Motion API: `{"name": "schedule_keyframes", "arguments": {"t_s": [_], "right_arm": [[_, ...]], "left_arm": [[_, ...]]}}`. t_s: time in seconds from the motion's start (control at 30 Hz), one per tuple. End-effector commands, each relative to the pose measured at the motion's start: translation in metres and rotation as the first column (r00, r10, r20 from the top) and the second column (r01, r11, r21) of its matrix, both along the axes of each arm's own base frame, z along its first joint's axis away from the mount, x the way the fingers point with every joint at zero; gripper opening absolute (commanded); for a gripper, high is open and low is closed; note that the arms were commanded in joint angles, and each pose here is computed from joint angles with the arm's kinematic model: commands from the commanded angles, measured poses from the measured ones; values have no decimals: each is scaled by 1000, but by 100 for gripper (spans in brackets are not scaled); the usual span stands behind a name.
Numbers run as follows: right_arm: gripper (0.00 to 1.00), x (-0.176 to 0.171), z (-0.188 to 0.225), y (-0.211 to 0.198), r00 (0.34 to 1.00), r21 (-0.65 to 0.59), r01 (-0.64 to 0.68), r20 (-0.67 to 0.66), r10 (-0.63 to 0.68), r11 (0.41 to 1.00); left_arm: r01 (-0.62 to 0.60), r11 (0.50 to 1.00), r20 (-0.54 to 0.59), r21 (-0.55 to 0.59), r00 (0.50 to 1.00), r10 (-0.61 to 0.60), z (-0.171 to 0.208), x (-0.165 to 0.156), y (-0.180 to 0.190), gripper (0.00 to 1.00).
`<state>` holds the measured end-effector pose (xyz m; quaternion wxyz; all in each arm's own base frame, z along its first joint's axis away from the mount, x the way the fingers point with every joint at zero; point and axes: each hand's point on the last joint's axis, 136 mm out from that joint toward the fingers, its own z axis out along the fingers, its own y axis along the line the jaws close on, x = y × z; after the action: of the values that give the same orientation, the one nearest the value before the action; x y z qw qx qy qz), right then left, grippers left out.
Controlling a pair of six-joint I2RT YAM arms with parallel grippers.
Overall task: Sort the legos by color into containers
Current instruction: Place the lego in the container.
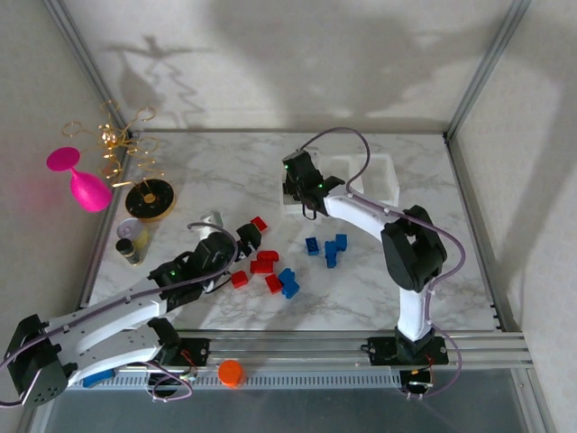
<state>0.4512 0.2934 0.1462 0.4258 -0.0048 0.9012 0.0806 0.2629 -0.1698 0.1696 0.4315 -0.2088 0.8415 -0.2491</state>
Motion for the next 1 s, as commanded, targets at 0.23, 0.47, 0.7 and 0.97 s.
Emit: {"name": "schedule_keyframes", "arguments": {"t_s": [0.23, 0.47, 0.7, 0.97], "right_arm": [[34, 48, -28, 5, 1000, -86, -11, -8, 10, 996], [46, 52, -17, 9, 999, -75, -32, 9, 33, 997], [54, 36, 12, 10, 997, -31, -71, 29, 72, 997], [59, -14, 29, -2, 992, 29, -127, 15, 126, 992]], "left_arm": [[22, 1000, 12, 14, 1000, -22, 9, 20, -18, 100], [28, 1000, 3, 14, 1000, -28, 6, 22, -22, 100], [38, 999, 4, -2, 999, -38, 10, 21, -24, 100], [61, 998, -9, -23, 998, -61, 8, 14, -28, 100]]}}
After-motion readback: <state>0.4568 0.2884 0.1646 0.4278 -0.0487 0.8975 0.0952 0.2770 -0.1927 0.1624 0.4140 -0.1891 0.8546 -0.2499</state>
